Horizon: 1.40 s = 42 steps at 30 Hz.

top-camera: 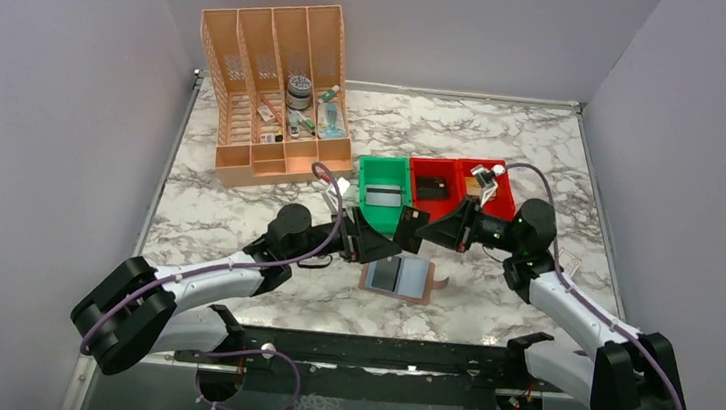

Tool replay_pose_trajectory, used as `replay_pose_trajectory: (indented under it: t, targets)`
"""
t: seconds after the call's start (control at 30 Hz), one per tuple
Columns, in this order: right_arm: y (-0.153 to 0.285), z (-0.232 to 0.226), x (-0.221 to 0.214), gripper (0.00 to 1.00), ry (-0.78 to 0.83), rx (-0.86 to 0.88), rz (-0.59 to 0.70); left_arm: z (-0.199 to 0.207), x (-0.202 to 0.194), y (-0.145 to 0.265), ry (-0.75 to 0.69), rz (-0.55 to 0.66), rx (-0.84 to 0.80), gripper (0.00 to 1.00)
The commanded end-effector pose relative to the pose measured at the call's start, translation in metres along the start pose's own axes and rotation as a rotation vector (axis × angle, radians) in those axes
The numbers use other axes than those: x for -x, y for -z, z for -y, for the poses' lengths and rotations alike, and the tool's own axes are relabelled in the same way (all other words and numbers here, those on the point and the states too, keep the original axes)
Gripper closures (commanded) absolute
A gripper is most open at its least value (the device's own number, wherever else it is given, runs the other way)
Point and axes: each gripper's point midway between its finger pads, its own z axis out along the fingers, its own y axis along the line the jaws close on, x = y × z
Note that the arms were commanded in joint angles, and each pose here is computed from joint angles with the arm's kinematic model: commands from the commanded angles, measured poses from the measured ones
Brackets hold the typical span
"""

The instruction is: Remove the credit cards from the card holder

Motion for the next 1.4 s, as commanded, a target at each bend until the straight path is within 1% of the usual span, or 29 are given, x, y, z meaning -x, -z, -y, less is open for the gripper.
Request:
replay_pose_trajectory:
  t: [0.0,0.17,0.23,0.37,0.5,0.7,0.8,0.87,1.0,1.07,1.2,1.37]
  targets:
    - [0.009,0.037,0.024,0.99,0.109,-0.244,0.089,-0.024,0.006,0.01,0.003,0.071,0.13,0.01]
    - [0.032,0.078,0.046,0.99,0.12,-0.564,0.171,-0.056,0.004,0.023,0.02,0.096,0.298,0.01]
    - [0.043,0.091,0.054,0.99,0.139,-0.669,0.198,-0.067,0.001,0.026,0.02,0.087,0.356,0.01]
    - [0.058,0.106,0.068,0.99,0.222,-0.792,0.22,-0.087,-0.002,0.032,0.0,0.041,0.488,0.01]
    - [0.072,0.124,0.079,0.99,0.264,-0.918,0.228,-0.094,0.0,0.035,-0.044,0.005,0.557,0.01]
    - [0.074,0.147,0.102,0.99,0.409,-1.012,0.231,-0.095,0.006,0.041,-0.075,0.022,0.588,0.01]
    - [0.072,0.157,0.113,0.99,0.552,-1.086,0.2,-0.096,0.005,0.044,-0.086,0.008,0.611,0.01]
    - [0.064,0.157,0.12,0.99,0.656,-1.104,0.17,-0.096,0.005,0.046,-0.089,0.003,0.616,0.01]
    - [0.032,0.15,0.122,0.99,0.928,-1.024,0.078,-0.095,0.004,0.05,-0.086,0.012,0.613,0.01]
    - [0.022,0.151,0.115,0.99,1.028,-0.972,0.011,-0.093,0.004,0.052,-0.089,0.017,0.614,0.01]
    - [0.019,0.16,0.114,0.99,1.094,-0.968,-0.066,-0.094,0.004,0.058,-0.087,0.034,0.62,0.01]
    - [0.025,0.173,0.12,0.99,1.158,-1.037,-0.119,-0.092,0.004,0.061,-0.088,0.044,0.614,0.01]
